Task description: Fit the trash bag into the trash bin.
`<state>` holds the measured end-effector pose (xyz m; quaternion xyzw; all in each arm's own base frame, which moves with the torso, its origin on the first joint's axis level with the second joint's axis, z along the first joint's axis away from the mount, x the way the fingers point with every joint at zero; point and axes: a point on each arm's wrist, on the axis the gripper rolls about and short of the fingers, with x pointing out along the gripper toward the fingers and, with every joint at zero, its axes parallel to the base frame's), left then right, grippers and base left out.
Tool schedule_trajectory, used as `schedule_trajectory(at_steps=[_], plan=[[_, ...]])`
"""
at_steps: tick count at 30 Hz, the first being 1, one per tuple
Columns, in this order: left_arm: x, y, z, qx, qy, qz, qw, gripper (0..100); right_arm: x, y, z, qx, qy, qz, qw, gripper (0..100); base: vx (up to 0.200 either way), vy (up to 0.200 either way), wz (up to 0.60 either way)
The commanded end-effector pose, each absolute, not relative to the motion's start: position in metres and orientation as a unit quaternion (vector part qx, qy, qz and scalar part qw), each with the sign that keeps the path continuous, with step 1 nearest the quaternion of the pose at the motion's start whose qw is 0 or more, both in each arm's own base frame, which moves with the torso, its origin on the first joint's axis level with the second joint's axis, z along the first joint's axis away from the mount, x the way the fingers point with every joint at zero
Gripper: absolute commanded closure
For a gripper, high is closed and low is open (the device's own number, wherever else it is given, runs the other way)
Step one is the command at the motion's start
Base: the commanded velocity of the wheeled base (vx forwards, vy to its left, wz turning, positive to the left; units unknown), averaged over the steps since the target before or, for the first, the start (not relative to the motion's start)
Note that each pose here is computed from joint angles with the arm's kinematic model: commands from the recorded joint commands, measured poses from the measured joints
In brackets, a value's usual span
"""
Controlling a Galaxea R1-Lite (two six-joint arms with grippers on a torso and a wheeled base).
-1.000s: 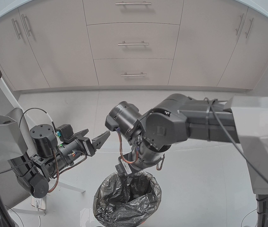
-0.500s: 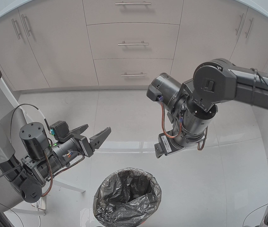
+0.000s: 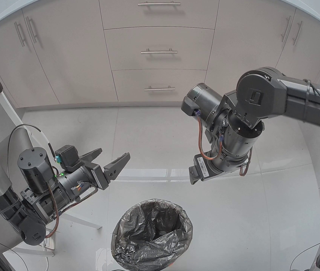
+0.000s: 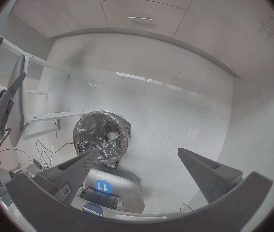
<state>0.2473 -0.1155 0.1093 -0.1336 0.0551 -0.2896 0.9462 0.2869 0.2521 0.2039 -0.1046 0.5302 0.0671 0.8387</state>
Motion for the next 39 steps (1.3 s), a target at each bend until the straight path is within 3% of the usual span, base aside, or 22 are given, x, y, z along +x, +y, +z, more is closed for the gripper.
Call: schedule_trajectory(at_steps=[1, 6, 29, 39], plan=[[0.248, -0.116, 0.106, -0.131, 0.061, -0.289, 0.946, 0, 0.288, 0.25, 0.204, -0.102, 0.531, 0.065, 0.839, 0, -0.2, 0.0, 0.0], [0.248, -0.117, 0.106, -0.132, 0.062, -0.292, 0.945, 0, 0.291, 0.247, 0.203, -0.1, 0.533, 0.06, 0.838, 0, -0.2, 0.12, 0.0], [0.257, -0.118, 0.087, -0.129, 0.092, -0.281, 0.946, 0, 0.32, 0.214, 0.188, -0.05, 0.582, 0.013, 0.812, 0, 0.0, 0.0, 0.0], [0.263, -0.118, 0.073, -0.122, 0.114, -0.274, 0.947, 0, 0.335, 0.194, 0.181, -0.017, 0.604, 0.005, 0.797, 0, 0.0, 0.2, 0.0]])
